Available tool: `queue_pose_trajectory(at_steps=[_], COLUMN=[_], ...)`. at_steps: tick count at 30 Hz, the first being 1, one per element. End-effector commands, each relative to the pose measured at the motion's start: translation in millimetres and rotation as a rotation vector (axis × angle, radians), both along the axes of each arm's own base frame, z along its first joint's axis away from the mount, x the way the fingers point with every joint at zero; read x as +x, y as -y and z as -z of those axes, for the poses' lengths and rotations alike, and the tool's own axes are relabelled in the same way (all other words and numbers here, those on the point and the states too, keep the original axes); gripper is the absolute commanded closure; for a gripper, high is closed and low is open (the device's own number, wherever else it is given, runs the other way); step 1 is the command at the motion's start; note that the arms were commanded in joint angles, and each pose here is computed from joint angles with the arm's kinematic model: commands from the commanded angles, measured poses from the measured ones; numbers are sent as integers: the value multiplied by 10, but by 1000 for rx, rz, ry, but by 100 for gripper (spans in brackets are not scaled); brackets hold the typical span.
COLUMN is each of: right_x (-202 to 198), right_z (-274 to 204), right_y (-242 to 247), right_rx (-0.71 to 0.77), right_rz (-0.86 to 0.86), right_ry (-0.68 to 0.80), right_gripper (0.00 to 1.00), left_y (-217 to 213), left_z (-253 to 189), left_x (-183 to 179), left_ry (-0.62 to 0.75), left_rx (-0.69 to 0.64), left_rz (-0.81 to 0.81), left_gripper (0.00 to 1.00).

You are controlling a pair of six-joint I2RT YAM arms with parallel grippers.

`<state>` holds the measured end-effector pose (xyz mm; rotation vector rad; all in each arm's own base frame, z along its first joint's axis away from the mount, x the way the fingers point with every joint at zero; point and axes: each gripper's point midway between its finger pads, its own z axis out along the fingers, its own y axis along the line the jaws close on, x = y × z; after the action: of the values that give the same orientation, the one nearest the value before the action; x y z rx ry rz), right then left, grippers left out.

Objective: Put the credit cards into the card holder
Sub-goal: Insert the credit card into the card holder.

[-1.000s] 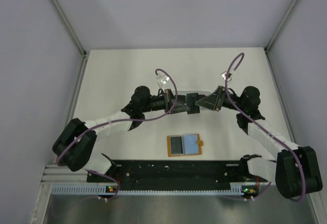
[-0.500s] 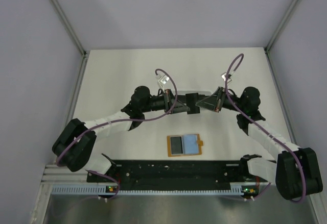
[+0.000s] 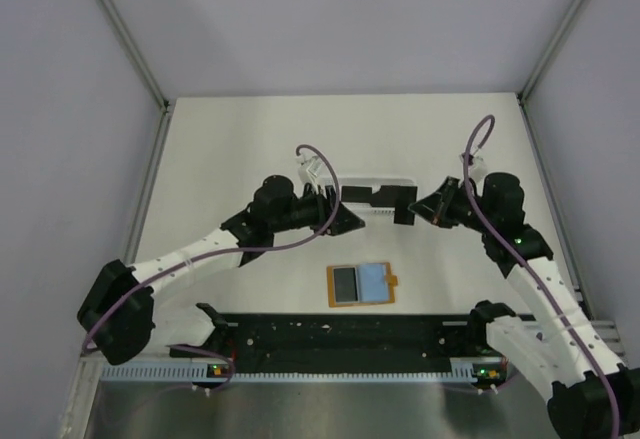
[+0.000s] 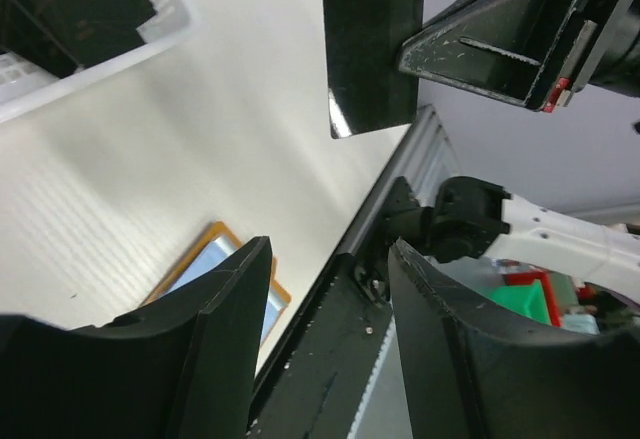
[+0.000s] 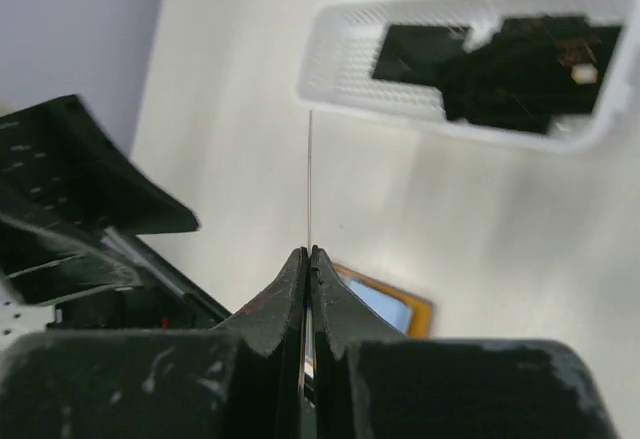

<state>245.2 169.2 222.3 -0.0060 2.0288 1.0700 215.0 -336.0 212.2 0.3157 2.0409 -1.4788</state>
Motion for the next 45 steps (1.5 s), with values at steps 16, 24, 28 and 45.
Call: queue_pose_trajectory(at_steps=[16, 24, 28, 45], right_x=[-1018, -1030, -1048, -1044], right_z=[1099, 1182, 1230, 1465], right_y=[-64, -213, -332, -216], right_rx=[-421, -381, -397, -537], right_rz=[30, 50, 23, 122], right_ry=[-452, -465, -476, -471], right_gripper=[100, 100, 100, 100], left_y=[161, 183, 255, 453], left_z=[1125, 1236, 1234, 1427], left_x=[-498, -666, -730, -739], left_ry=[-5, -30, -21, -19], left_rx=[389, 363, 346, 398], left_rz=[-85, -84, -64, -64], left_gripper=[100, 100, 100, 100])
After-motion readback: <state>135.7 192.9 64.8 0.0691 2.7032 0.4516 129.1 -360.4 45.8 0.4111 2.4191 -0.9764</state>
